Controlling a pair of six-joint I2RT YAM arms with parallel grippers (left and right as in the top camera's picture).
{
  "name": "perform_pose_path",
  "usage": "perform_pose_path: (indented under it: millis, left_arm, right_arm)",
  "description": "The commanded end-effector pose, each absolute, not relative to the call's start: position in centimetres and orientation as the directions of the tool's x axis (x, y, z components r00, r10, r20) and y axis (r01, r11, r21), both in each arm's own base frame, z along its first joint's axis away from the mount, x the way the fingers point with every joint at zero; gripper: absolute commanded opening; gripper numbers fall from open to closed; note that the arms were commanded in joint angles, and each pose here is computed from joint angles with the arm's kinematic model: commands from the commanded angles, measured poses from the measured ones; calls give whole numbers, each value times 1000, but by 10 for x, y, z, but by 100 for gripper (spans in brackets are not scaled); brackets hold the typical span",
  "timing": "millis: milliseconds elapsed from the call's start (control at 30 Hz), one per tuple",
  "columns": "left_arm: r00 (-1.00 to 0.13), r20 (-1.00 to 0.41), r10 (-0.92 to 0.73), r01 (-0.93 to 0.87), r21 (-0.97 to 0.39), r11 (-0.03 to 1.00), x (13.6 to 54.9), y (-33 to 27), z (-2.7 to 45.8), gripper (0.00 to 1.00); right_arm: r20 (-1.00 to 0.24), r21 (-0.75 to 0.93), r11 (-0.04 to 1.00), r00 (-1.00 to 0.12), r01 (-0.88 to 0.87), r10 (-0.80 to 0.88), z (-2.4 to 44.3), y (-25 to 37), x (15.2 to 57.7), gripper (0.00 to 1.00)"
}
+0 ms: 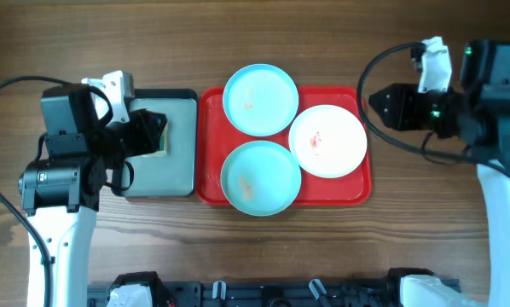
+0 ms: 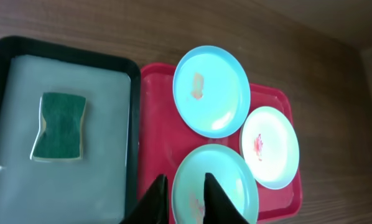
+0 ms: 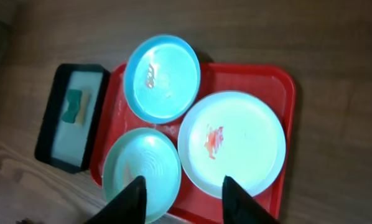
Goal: Clean dirty plates on tray and stack at the side
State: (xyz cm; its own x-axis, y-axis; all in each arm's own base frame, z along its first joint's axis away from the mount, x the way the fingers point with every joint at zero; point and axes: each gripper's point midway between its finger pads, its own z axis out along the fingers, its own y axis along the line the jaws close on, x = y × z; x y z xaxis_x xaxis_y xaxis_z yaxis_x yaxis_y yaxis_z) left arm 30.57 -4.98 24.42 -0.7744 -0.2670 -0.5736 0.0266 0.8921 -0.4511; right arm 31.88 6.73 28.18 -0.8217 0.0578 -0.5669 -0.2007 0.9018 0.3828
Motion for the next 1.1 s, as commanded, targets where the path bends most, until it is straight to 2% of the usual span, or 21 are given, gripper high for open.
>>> perform_pose_path:
  millis: [0, 67, 100, 233, 333, 400, 567, 667, 833, 900, 1067]
  left_arm:
    - [-783, -561, -269, -2, -430, 903, 310, -45, 239, 16]
    - [-803, -531, -271, -25, -425, 905, 312, -43, 229, 16]
    - [-815, -512, -272, -34, -425, 905, 312, -43, 223, 20]
    - [-841, -467, -275, -74, -404, 912, 317, -38, 206, 27]
    - [-854, -441, -277, -99, -385, 918, 319, -34, 195, 30]
    - [-858, -432, -278, -109, -377, 920, 320, -33, 191, 30]
    - [-868, -409, -282, -148, -330, 932, 324, -24, 177, 32]
    - [-870, -402, -285, -178, -283, 943, 329, -14, 166, 33]
    - [-877, -384, -287, -207, -238, 949, 346, -5, 143, 33]
    - [-873, -393, -289, -242, -167, 956, 352, 9, 132, 35]
    - [-877, -384, -290, -254, -143, 957, 368, 14, 110, 32]
  right_arm:
    - [-456, 362, 917, -890, -165, 20, 251, 84, 323, 33]
    - [-360, 375, 915, -933, -151, -6, 225, 104, 317, 31]
    - [-312, 361, 924, -950, -128, -10, 211, 110, 315, 31]
    - [-134, 253, 962, -988, -108, -76, 147, 127, 301, 33]
    - [-83, 88, 994, -995, -58, -51, 108, 114, 312, 38]
    - [-77, 133, 989, -995, -67, -57, 96, 125, 320, 38]
    - [-140, 153, 980, -984, -128, -107, 77, 136, 347, 38]
    - [-296, 174, 969, -948, -176, -119, 86, 148, 383, 38]
    - [-463, 191, 959, -881, -207, -98, 94, 162, 428, 39]
    - [-477, 194, 958, -874, -210, -95, 84, 165, 438, 40]
    - [-483, 194, 958, -870, -211, -94, 50, 171, 456, 40]
